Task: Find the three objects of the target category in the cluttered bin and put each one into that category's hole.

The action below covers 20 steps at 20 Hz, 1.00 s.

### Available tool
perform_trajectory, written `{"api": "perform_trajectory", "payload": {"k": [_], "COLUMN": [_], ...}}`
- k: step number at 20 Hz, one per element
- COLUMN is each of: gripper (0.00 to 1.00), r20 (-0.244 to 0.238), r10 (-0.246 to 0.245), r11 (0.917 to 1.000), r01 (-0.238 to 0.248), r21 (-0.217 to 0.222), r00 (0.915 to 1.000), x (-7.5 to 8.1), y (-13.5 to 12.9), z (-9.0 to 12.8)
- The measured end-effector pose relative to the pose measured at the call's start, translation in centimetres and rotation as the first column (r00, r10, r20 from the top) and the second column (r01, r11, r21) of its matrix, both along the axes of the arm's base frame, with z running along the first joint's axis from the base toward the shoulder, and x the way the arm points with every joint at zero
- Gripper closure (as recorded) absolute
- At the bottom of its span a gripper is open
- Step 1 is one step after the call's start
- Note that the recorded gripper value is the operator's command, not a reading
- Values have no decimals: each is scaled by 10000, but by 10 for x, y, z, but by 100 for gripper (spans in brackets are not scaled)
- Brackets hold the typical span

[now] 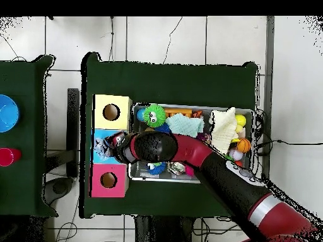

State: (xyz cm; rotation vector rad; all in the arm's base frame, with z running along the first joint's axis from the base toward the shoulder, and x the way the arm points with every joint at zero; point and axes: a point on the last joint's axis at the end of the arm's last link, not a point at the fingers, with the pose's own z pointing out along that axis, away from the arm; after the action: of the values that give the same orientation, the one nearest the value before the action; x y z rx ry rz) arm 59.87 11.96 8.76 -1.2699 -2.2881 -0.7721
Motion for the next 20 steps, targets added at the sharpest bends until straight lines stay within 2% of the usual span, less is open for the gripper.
{"api": "perform_trajectory", "payload": {"k": [14, 20], "gripper": [100, 100], "r20": [-57, 72], "r10": [2, 30], "r11": [10000, 10000], "r01": [-2, -30], "r21": [67, 28], "r00": [10000, 10000], "x": [3, 8], "y": [1, 0], "z": [-3, -7]}}
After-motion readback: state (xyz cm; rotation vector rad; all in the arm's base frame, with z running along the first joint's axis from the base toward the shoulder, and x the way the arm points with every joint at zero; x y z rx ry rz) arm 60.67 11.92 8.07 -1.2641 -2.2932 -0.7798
